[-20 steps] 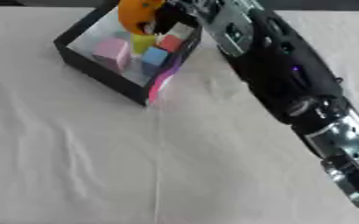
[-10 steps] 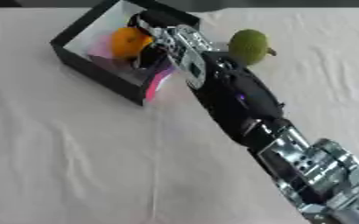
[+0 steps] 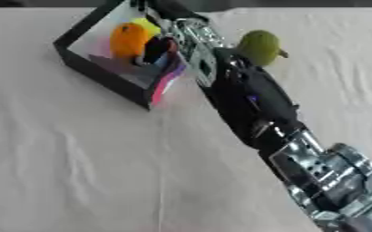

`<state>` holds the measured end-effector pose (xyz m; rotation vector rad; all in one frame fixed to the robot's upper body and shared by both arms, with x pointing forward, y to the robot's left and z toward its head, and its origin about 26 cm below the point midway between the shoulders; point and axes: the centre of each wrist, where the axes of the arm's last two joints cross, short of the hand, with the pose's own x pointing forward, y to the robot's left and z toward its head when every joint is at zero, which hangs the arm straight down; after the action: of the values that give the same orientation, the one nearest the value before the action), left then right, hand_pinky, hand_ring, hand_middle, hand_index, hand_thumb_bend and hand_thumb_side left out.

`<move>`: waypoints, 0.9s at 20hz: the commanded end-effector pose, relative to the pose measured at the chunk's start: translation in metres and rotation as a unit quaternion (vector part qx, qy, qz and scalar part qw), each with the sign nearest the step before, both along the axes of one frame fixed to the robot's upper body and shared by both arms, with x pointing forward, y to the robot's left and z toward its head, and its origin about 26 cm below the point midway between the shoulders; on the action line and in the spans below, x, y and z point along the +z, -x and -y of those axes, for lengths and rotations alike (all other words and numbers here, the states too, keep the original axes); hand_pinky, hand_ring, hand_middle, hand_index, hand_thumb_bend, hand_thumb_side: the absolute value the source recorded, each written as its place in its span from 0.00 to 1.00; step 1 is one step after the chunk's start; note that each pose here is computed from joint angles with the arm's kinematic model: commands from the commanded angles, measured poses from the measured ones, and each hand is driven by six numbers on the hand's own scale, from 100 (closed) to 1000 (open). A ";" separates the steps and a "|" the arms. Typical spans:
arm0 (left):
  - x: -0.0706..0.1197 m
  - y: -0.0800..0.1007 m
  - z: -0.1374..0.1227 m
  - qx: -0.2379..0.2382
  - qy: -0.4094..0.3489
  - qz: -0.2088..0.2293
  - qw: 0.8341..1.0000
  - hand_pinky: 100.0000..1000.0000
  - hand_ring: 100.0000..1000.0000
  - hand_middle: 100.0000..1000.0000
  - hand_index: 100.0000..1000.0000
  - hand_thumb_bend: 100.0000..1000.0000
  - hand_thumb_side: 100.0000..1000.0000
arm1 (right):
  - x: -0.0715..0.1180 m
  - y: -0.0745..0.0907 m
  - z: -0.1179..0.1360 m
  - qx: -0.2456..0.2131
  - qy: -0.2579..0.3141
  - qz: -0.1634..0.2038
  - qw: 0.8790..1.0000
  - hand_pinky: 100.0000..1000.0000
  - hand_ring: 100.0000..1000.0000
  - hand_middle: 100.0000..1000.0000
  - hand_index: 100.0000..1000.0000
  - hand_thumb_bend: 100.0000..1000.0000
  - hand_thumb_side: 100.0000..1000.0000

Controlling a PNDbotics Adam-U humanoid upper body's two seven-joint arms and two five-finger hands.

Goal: Pick up objects on the table and place them in the box.

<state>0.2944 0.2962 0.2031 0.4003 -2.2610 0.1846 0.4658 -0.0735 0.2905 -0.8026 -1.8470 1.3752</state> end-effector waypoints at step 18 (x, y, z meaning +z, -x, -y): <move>0.004 0.005 -0.009 0.021 -0.016 0.005 1.000 0.53 0.70 0.71 0.79 0.32 0.67 | 0.043 0.000 0.183 -0.124 0.006 -0.064 0.990 0.85 0.83 0.83 0.92 0.55 0.18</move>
<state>0.2916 0.3007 0.1970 0.4369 -2.2352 0.1935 0.4687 -0.2401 0.3168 -0.8517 -1.5865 1.2680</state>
